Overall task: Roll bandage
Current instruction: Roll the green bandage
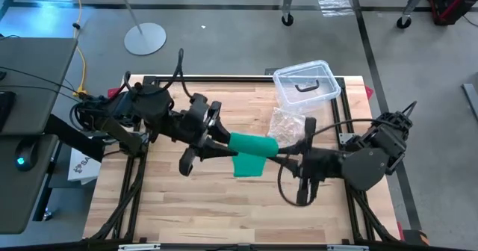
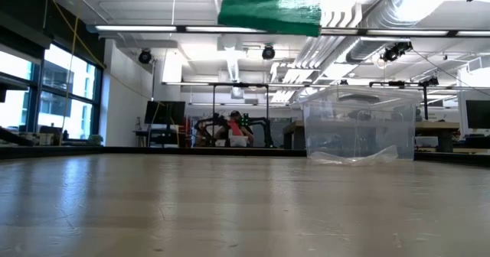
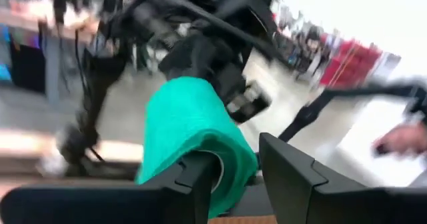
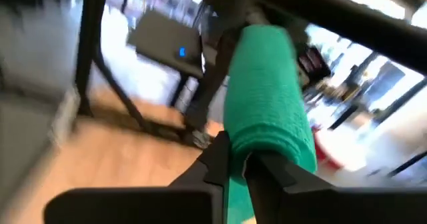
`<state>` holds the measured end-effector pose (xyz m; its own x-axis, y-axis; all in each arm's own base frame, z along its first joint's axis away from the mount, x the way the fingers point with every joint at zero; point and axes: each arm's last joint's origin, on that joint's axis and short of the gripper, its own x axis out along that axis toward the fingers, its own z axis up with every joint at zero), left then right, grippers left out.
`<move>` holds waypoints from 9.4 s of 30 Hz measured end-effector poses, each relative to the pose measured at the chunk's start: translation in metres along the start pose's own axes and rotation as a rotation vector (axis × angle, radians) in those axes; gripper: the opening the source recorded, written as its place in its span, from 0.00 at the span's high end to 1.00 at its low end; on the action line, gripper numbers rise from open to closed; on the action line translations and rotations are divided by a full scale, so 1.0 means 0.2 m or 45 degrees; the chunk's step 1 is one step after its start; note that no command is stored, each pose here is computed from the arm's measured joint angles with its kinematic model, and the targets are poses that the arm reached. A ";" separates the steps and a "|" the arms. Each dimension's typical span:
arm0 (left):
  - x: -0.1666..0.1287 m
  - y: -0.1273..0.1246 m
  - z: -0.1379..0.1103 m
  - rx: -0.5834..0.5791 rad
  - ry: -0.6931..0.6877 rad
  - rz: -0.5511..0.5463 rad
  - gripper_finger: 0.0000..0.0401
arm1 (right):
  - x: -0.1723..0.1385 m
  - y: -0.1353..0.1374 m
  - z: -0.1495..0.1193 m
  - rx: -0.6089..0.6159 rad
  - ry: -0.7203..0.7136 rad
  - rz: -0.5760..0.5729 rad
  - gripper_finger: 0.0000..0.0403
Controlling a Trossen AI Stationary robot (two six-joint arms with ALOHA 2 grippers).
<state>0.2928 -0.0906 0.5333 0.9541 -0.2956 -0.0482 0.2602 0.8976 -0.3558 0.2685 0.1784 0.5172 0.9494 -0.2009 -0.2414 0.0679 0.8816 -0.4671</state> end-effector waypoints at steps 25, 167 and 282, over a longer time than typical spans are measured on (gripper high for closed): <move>0.00 -0.02 -0.06 0.987 0.142 -0.043 0.93 | 0.03 0.00 0.03 1.232 -0.067 0.031 0.51; -0.17 -0.19 0.03 0.511 -0.155 0.205 0.96 | 0.06 -0.10 0.12 0.822 -0.307 0.070 0.44; -0.16 -0.09 -0.05 0.529 0.157 0.106 0.98 | 0.12 -0.01 0.04 0.901 -0.078 0.169 0.51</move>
<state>0.2565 -0.0999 0.5323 0.9561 -0.2308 -0.1808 0.2446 0.9679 0.0580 0.2938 0.1751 0.5184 0.9774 -0.0671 -0.2003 0.1136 0.9664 0.2305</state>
